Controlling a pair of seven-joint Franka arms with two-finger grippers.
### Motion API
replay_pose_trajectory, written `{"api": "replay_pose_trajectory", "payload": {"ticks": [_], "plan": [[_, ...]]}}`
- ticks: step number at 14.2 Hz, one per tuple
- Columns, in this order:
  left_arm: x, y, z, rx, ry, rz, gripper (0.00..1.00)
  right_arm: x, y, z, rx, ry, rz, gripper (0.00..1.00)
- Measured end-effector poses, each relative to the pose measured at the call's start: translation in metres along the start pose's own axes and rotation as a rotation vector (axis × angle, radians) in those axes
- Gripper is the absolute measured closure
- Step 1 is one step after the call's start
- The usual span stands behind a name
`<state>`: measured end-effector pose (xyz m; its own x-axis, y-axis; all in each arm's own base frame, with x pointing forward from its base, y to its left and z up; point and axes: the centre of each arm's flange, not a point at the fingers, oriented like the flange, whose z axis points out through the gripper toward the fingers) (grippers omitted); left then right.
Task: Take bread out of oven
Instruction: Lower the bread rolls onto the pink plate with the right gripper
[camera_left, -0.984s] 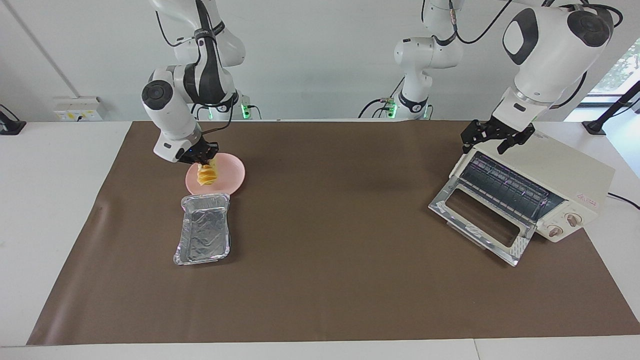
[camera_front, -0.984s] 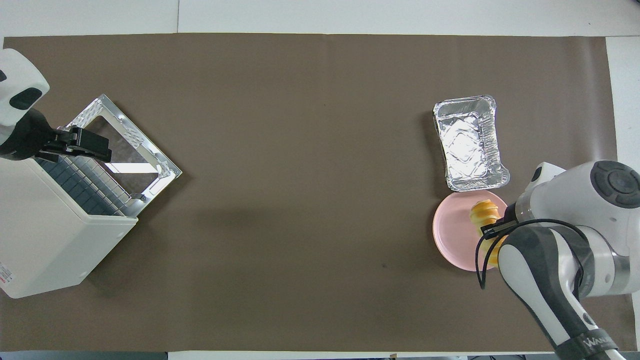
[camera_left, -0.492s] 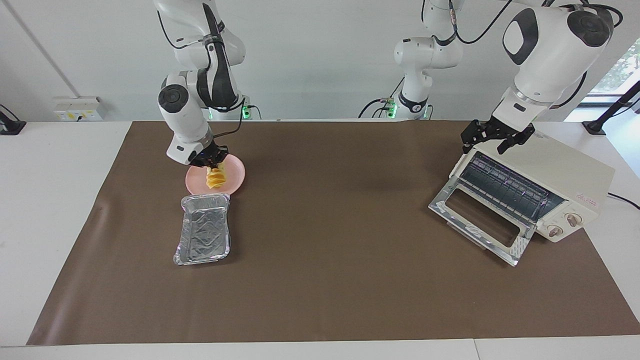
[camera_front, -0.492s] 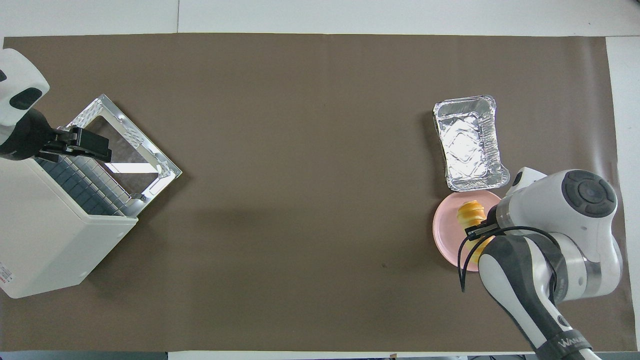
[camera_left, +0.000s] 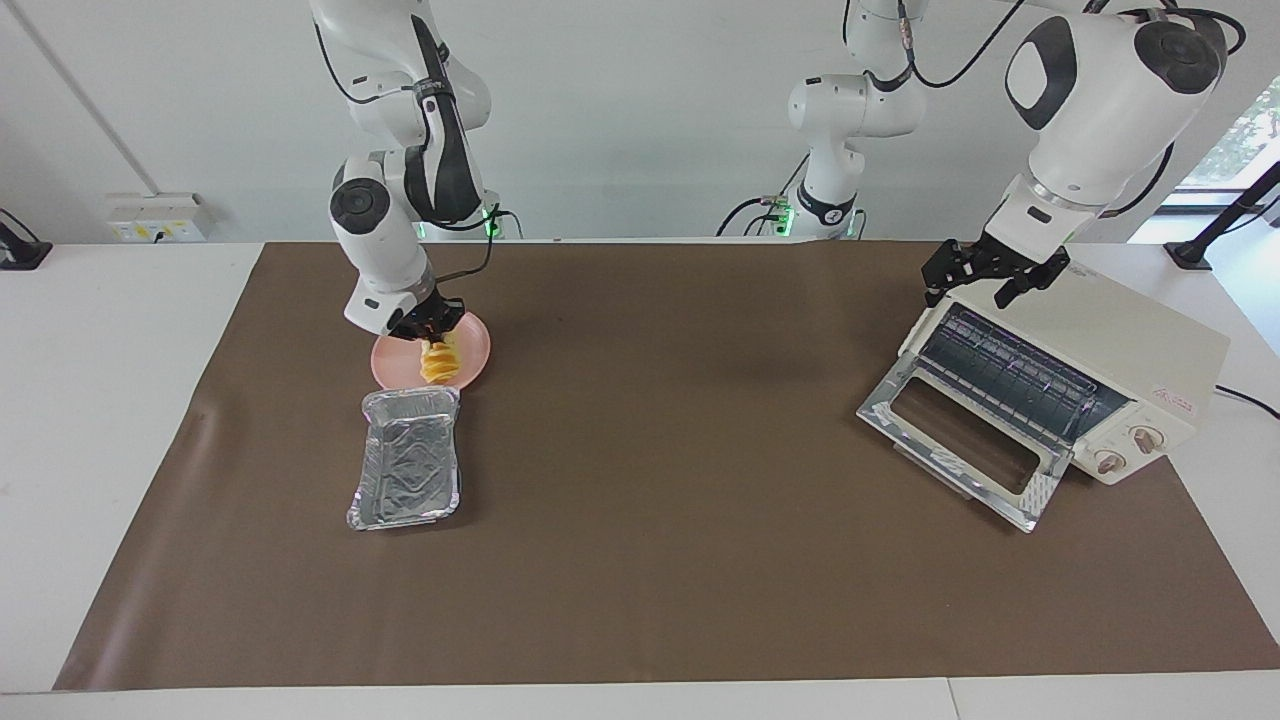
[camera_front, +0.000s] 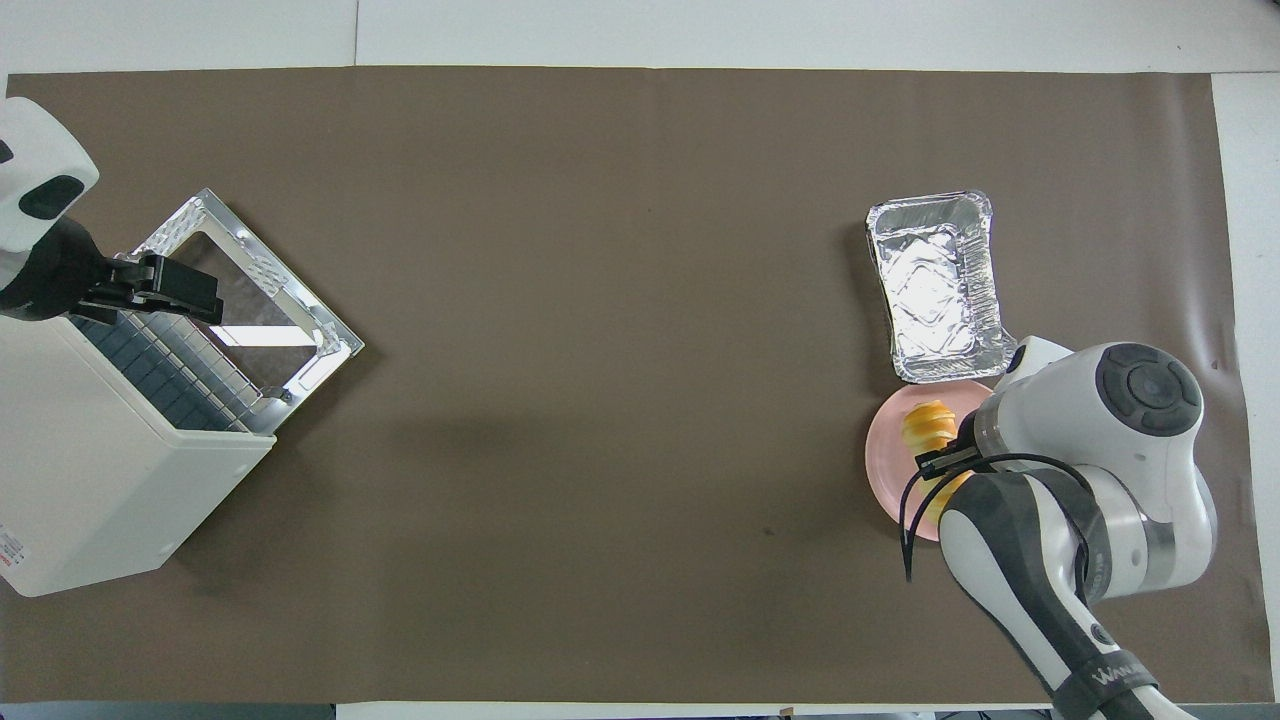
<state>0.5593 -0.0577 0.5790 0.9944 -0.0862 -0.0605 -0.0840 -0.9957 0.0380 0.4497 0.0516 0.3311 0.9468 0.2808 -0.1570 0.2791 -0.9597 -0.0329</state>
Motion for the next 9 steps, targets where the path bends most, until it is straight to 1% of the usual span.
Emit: {"api": "replay_pose_trajectory", "payload": {"ticks": [2,3,4,5,6,7,8,9], "plan": [[0.000,0.000,0.000,0.000,0.000,0.000,0.00,0.000,0.000,0.001,0.000,-0.002,0.000,0.93],[0.000,0.000,0.000,0.000,0.000,0.000,0.00,0.000,0.000,0.001,0.000,-0.002,0.003,0.85],[0.000,0.000,0.000,0.000,0.000,0.000,0.00,0.000,-0.001,0.001,0.000,-0.001,0.016,0.75],[0.000,0.000,0.000,0.000,0.000,0.000,0.00,0.001,-0.004,-0.001,-0.002,0.001,0.028,0.63],[0.000,0.000,0.000,0.000,0.000,0.000,0.00,0.003,-0.006,-0.005,-0.003,0.003,0.034,0.53],[0.000,0.000,0.000,0.000,0.000,0.000,0.00,0.006,-0.007,-0.013,-0.003,0.000,0.037,0.41],[0.000,0.000,0.000,0.000,0.000,0.000,0.00,0.011,-0.008,-0.025,-0.002,-0.004,0.035,0.31],[0.000,0.000,0.000,0.000,0.000,0.000,0.00,0.016,-0.008,-0.042,-0.002,-0.006,0.034,0.19]]}}
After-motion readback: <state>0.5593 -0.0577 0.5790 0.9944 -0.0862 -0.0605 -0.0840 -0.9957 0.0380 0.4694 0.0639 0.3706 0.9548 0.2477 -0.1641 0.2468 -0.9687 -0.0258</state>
